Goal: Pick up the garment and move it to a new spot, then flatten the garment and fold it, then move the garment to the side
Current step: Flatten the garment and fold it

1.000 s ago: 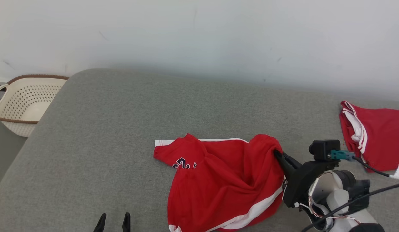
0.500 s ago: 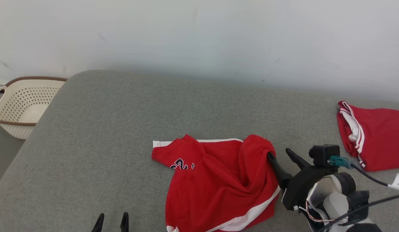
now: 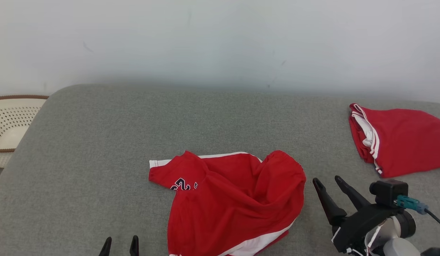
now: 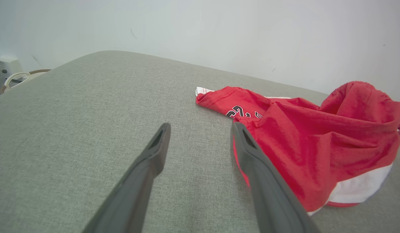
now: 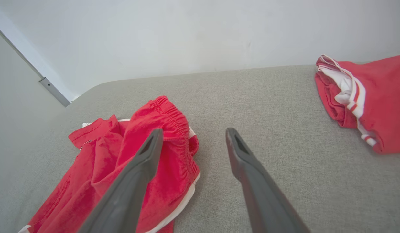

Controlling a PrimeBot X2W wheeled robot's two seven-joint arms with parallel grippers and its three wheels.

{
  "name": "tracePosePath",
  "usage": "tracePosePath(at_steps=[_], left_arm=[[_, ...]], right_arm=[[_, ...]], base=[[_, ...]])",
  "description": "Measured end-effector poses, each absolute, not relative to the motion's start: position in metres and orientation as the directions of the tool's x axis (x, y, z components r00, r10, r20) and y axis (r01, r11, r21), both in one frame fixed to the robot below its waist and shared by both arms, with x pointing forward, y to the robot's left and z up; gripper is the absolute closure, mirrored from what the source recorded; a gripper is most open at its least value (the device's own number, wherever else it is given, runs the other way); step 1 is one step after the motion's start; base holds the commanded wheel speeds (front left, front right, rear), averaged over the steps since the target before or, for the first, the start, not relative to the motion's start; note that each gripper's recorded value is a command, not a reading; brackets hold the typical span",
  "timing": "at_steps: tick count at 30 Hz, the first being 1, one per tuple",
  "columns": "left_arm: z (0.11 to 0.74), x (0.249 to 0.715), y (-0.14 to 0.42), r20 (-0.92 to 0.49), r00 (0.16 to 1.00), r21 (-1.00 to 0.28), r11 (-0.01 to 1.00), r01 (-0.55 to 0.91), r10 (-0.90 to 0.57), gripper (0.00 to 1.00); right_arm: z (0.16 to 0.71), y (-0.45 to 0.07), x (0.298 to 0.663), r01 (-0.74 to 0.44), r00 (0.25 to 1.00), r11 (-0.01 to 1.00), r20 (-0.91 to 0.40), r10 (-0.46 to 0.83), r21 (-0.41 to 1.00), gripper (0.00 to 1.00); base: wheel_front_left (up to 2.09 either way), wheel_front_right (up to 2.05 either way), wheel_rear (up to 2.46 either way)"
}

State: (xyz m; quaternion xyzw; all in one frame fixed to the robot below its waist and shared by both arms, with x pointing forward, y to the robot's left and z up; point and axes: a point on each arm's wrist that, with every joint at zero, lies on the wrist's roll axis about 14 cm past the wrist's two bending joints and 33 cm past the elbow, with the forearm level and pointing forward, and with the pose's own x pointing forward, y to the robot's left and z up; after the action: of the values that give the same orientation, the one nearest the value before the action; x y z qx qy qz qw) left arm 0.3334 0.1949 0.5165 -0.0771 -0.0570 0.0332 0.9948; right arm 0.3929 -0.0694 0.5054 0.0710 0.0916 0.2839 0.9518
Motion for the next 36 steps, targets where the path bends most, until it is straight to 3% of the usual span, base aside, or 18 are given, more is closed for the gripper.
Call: tracePosePath(at_steps=[15,36], left_arm=[[0.525,0.336,0.192,0.137,0.988,-0.17,0.984,-0.051,0.074,0.0],[0.535,0.329,0.199,0.169,0.981,-0.162,0.984,-0.072,0.1,0.0]], right_arm=[[0.531,-0.101,0.372,-0.443,0.895,0.881,0.031,0.444,0.166,0.0],[0.53,-0.091,0.367,-0.443,0.897,0.887,0.048,0.44,0.129,0.0]], base=[[0.0,0.0,0.0],[0.0,0.0,0.0]])
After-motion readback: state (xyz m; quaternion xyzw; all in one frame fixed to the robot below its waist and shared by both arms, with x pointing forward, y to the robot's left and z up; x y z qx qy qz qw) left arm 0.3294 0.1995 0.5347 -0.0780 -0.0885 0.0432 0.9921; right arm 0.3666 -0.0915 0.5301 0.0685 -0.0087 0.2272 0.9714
